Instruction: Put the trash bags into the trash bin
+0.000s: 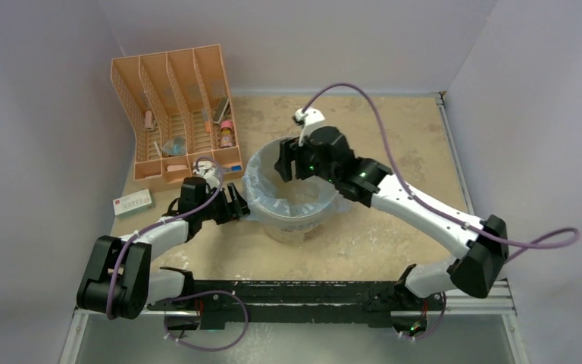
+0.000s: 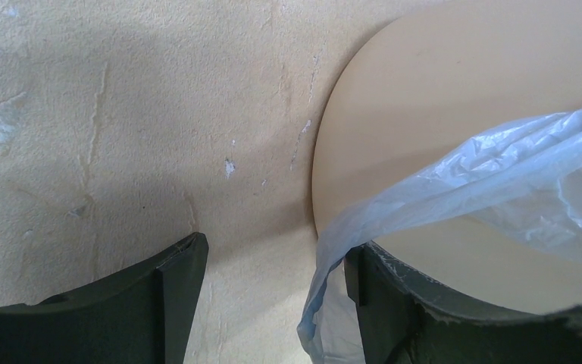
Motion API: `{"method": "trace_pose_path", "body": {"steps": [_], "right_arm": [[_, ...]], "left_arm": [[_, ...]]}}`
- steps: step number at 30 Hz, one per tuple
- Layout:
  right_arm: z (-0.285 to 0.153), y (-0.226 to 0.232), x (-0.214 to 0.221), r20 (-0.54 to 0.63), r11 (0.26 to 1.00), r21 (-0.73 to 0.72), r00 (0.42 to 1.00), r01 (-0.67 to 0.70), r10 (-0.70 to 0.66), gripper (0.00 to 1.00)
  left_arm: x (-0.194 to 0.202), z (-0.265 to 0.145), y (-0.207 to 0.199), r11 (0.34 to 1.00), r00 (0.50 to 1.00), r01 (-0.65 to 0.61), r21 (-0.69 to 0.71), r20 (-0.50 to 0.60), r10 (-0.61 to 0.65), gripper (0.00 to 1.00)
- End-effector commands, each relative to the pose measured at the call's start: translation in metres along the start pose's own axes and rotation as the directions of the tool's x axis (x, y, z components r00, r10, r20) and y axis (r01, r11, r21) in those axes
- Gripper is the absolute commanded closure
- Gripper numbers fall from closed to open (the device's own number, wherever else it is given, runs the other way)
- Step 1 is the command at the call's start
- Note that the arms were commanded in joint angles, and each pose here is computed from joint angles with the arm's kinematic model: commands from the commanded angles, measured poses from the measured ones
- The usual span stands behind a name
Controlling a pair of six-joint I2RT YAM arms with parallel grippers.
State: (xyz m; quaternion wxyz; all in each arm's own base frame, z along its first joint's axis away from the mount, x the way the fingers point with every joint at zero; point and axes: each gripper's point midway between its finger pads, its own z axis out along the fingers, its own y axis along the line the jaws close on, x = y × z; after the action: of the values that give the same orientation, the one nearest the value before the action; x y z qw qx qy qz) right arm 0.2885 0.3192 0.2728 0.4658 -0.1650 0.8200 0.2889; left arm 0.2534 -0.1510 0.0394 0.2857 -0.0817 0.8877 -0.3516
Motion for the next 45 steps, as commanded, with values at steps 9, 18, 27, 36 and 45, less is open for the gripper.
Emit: {"method": "trace_pose_path", "body": {"steps": [9,18,27,36,45], "right_arm": [[0.029,0.006,0.047,-0.154,0.966,0.099,0.963,0.237,-0.221,0.27],[0.036,-0.013,0.056,-0.132,0.959,0.259,0.987,0.119,-0.087,0.06],[0.04,0.021,0.062,-0.134,0.997,0.079,0.991,0.024,-0.013,0.08],[0.048,0.013,0.096,-0.244,0.994,0.081,0.968,0.077,-0.055,0.26],[0.072,0.005,0.137,-0.366,0.99,0.086,0.928,0.111,-0.072,0.31]], "left_arm": [[0.007,-0.001,0.003,1.0,1.0,-0.025,0.0,-0.014,0.025,0.33],[0.006,-0.002,0.003,1.0,1.0,-0.027,0.002,-0.007,0.027,0.33],[0.007,-0.002,0.002,1.0,1.0,-0.03,0.005,-0.007,0.03,0.33],[0.007,-0.002,0.002,0.999,0.999,-0.032,0.008,-0.004,0.032,0.33],[0.007,-0.002,0.001,0.999,0.999,-0.034,0.014,-0.008,0.034,0.33]]}}
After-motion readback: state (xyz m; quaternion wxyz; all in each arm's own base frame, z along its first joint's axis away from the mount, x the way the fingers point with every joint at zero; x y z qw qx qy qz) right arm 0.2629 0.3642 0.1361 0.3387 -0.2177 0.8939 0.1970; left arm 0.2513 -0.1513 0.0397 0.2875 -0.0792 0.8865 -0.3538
